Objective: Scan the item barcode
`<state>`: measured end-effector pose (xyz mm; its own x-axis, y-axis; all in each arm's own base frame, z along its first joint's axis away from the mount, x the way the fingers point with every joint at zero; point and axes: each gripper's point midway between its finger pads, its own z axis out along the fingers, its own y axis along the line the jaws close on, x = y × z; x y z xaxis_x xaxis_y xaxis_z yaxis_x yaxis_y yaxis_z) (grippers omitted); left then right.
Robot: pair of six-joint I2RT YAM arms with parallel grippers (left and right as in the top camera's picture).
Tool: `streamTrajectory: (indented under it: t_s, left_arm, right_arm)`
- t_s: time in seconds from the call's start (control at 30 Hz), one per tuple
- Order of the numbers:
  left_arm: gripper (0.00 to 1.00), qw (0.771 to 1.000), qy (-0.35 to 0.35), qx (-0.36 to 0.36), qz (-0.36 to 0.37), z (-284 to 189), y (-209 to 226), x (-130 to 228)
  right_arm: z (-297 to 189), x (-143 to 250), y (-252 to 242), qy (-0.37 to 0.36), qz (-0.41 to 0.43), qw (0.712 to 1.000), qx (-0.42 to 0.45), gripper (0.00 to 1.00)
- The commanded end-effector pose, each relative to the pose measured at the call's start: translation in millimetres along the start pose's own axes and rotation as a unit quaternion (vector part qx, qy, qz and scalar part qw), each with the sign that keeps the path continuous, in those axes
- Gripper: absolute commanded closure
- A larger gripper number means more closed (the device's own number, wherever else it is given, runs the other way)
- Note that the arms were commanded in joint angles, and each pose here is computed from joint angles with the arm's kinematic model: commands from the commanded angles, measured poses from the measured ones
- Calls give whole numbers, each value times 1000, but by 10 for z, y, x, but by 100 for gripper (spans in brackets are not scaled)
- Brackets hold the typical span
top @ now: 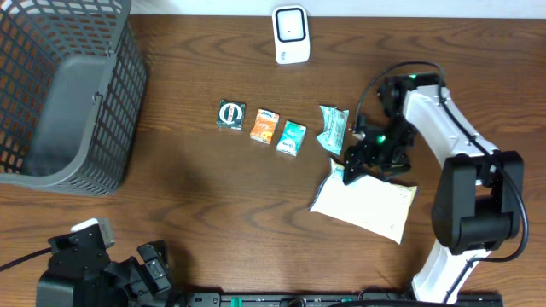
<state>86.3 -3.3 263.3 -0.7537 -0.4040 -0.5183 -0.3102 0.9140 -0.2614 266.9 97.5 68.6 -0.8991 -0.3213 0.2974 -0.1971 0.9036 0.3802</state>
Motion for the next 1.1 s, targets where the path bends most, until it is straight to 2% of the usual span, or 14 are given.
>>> streamTrajectory:
  t_s: [0.0,0.4,0.43,0.47,0.57,0.67,0.7,0.77,0.93,1.07]
  left_arm:
    - [2,1000,-2,-4,-6,1,11,-10]
    - [2,1000,-2,-4,-6,1,11,-10]
    - [2,1000,-2,-4,-6,1,11,-10]
    - [3,1000,-2,-4,-6,1,11,-10]
    - [2,1000,-2,-4,-6,1,11,-10]
    - [3,1000,-2,-4,-6,1,11,-10]
    - [2,1000,-2,-4,-6,1,11,-10]
    - [2,1000,-2,-4,-6,1,11,-10]
    - [3,1000,-2,-4,-6,1,11,-10]
    - [2,1000,-2,-4,-6,1,11,-10]
  right_arm:
    - [52,7,116,6,-37,999,25,8]
    - [659,242,348,69,-102,990,63,16]
    - [691,247,330,71,-107,989,75,22]
    - [728,244,311,71,-110,987,89,34]
    - [813,233,364,68,-113,986,99,60]
    - [847,223,427,66,-118,985,104,96]
    - [852,211,443,62,-113,986,105,99]
    - [845,165,508,51,-96,990,93,99]
    - [652,-98,878,-1,-101,995,-1,99]
    - [223,-382,1269,-66,-108,984,-123,99]
